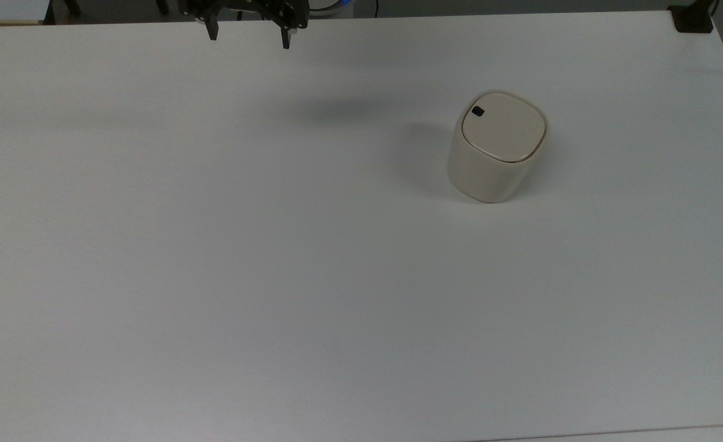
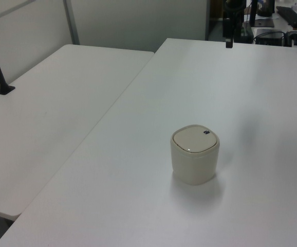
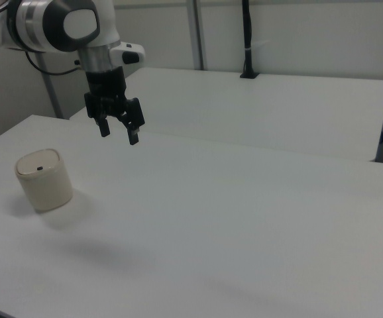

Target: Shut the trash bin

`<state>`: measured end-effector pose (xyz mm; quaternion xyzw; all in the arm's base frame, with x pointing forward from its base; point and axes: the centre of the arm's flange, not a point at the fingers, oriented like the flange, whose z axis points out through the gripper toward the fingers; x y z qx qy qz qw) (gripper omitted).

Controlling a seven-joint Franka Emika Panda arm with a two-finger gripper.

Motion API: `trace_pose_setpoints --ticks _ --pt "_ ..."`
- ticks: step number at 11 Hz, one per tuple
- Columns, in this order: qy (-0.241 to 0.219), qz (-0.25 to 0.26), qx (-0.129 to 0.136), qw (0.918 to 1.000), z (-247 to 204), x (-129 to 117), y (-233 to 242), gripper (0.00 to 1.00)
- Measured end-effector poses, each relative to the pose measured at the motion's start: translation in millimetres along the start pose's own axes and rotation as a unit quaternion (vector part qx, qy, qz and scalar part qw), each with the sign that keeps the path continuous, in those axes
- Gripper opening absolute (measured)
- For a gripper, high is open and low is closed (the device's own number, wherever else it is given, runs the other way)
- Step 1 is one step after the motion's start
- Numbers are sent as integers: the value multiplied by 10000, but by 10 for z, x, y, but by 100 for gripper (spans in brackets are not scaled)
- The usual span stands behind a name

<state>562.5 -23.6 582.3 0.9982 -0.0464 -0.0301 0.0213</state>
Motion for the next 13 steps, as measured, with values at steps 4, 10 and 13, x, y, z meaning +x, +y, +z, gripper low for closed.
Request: trace_pose_setpoints --ticks 4,10,13 --pt "80 255 14 9996 -72 -20 98 100" --pt "112 299 19 9995 -91 -24 133 100" --pt "113 304 16 9995 -91 -24 134 100"
